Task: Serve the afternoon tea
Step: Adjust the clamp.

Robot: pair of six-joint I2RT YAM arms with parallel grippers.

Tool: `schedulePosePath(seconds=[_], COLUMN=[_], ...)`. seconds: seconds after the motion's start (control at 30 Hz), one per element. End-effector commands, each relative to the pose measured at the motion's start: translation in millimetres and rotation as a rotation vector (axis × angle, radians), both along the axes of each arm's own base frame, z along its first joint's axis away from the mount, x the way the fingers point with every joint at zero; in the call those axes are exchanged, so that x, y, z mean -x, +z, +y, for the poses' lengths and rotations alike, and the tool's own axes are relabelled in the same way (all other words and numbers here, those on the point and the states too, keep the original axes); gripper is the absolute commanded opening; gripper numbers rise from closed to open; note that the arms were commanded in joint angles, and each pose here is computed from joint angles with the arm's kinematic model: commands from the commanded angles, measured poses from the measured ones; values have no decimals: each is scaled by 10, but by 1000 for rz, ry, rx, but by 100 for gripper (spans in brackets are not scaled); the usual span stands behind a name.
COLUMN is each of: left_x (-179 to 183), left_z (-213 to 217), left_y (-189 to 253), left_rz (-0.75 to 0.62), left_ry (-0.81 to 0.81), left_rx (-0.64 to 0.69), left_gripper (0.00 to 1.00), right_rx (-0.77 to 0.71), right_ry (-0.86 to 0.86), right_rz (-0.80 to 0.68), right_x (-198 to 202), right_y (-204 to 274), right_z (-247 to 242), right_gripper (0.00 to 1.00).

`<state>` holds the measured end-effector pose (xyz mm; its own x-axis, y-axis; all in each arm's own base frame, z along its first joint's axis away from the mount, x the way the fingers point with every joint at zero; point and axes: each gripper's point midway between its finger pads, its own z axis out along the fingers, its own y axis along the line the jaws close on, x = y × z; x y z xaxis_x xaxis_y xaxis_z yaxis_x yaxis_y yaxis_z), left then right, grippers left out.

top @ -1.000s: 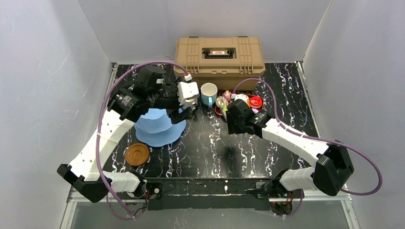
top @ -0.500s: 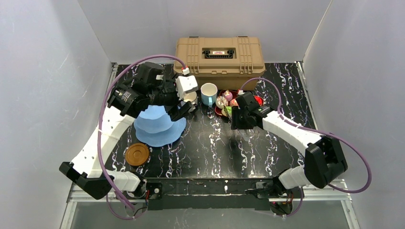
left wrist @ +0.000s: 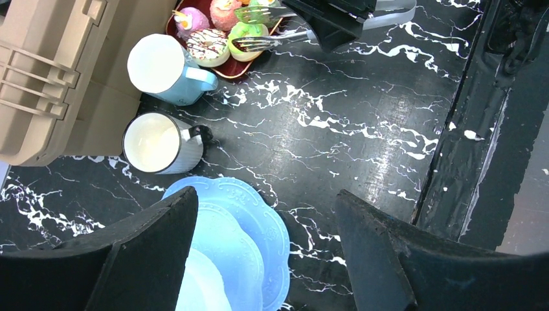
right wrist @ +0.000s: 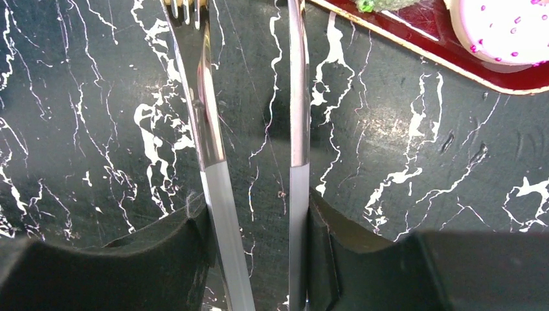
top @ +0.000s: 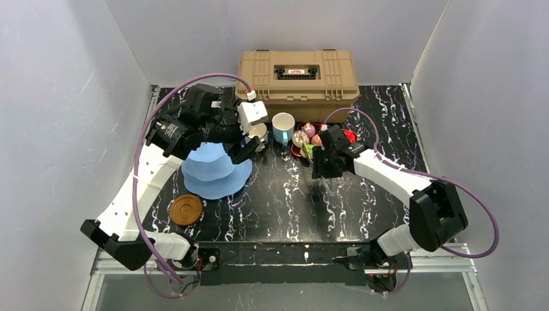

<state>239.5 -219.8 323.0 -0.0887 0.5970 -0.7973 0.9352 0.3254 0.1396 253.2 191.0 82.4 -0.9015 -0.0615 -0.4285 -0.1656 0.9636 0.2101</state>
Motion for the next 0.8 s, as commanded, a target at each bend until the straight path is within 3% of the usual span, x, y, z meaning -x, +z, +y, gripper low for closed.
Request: schedulePosePath(seconds=[0.0, 0.5, 0.77], left_x=[70, 107, 99], left_z=[27, 4, -4], left_y=[107, 148, 175], left_rz=[-7, -4, -9], left_ry=[2, -13, -15], left_rx=[28, 47, 50], left_gripper=[76, 73, 72], right_rx=[-62, -114, -113], right_ry=[19, 34, 13], right_rz=[7, 50, 17], right_x=[13, 203, 114], right_y=[83, 194, 405], right_z=[82, 68, -16], right_gripper=[50, 31, 29])
